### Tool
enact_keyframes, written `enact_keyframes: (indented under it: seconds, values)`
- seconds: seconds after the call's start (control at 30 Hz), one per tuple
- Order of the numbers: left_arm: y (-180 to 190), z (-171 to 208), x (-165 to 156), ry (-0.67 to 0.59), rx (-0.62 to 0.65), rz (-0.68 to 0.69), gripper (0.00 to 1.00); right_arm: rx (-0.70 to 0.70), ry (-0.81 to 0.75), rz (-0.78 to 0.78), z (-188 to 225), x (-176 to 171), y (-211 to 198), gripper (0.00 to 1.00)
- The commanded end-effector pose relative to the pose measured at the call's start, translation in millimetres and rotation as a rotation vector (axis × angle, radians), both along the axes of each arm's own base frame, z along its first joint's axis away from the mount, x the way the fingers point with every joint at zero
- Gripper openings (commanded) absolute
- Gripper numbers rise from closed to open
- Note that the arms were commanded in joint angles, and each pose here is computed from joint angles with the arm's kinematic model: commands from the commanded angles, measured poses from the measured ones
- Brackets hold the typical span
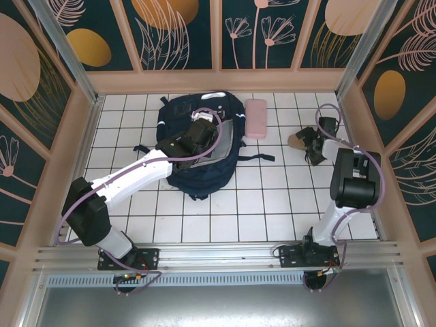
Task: Pack the student bag
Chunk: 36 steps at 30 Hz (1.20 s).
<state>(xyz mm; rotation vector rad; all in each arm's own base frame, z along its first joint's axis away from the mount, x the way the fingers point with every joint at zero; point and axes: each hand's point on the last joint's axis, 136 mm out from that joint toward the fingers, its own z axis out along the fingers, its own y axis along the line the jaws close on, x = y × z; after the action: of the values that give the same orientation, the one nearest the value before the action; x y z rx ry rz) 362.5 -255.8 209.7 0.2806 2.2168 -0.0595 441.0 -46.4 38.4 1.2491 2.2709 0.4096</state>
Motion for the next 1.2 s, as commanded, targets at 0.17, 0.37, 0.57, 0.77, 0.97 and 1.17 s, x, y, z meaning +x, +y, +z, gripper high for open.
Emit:
enact_keyframes:
  seconds: [0.17,0.37,0.57,0.77,0.97,1.17]
  values:
    - [-14.8,58.7,11.9,-0.153,-0.193,0.016,0.00,-0.179,0.067,0.078,-10.2,52.7,-18.9,0.99]
    - [-16.1,56.5,12.4,-0.150,-0.193,0.010,0.00,-0.246,0.150,0.149,-20.9,46.6,-10.2,0.97]
    - [-17.0,57.2,12.0,-0.150,-0.199,0.005,0.00,-0.241,0.121,0.177,-14.0,34.9,-4.4,0.61]
    - [-16.2,57.8,12.6,-0.153,-0.198,0.011,0.00,-0.227,0.024,0.211,20.5,25.3,15.0,0.55]
    - [-14.9,59.2,16.2,-0.161,-0.187,0.029,0.00,-0.112,-0.194,0.388,75.0,-0.5,96.3,0.55]
    - [-19.0,65.1,20.3,-0.160,-0.200,0.037,0.00,0.036,-0.423,0.662,141.4,-44.2,197.1,0.55]
